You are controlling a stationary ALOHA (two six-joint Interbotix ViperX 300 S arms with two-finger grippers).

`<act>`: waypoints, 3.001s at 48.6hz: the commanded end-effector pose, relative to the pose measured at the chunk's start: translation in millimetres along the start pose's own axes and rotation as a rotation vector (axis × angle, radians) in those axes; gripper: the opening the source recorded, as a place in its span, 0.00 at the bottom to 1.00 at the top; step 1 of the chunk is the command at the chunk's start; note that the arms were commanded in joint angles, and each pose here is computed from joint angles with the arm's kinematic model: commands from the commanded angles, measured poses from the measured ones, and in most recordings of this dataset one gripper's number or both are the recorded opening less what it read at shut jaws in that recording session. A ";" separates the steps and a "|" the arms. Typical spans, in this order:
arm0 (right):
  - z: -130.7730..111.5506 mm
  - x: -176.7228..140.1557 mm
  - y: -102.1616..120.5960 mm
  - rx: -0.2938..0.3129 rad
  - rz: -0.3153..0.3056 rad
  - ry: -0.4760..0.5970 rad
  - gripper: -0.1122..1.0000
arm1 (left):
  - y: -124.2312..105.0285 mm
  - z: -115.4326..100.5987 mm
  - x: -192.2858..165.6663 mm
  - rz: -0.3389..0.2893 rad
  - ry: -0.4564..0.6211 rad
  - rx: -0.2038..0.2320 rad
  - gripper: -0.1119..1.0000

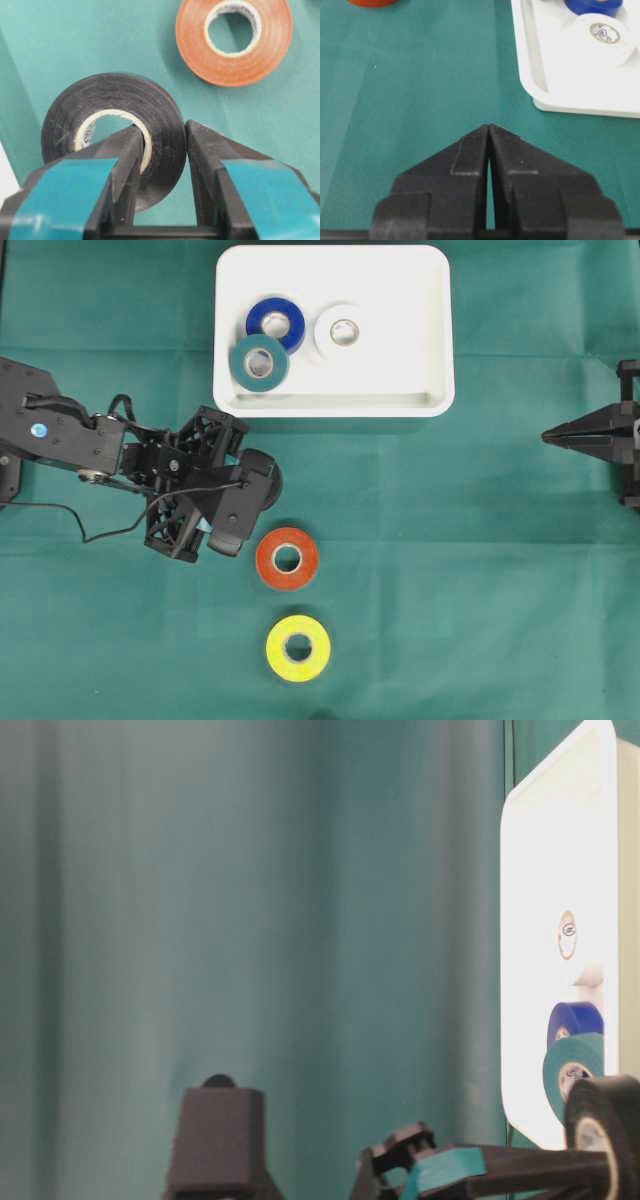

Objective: Put the tape into the white case with the left arm.
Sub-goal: 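Close the left gripper on the black tape roll's rim, then carry the black tape roll into the tray beside the white roll, then open the left gripper and withdraw it to the left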

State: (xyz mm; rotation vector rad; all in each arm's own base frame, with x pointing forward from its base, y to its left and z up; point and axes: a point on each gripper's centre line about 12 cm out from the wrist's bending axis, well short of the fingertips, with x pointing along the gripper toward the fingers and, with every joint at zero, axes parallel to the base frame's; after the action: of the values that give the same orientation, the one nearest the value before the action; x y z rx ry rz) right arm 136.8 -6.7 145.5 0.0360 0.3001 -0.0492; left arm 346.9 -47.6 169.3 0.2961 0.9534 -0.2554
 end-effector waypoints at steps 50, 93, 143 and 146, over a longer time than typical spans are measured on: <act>4.7 0.7 0.0 -0.001 0.000 -0.017 0.02 | 138.2 30.8 20.7 0.204 -0.029 0.025 0.32; 4.2 0.6 0.0 0.001 0.000 -0.017 0.02 | 149.1 27.6 33.3 0.214 -0.021 0.033 0.70; 4.4 0.5 0.0 0.001 0.000 -0.018 0.02 | 91.5 -31.5 -50.5 0.218 -0.064 -0.041 0.84; 4.6 0.4 0.0 0.001 0.000 -0.020 0.02 | 86.0 -37.3 -56.3 0.218 -0.071 -0.060 0.84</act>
State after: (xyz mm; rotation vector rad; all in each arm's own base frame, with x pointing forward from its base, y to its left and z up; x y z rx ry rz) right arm 136.5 -6.8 145.0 0.0363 0.2971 -0.0500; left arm 324.7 53.3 193.7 0.3382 0.8946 -0.0508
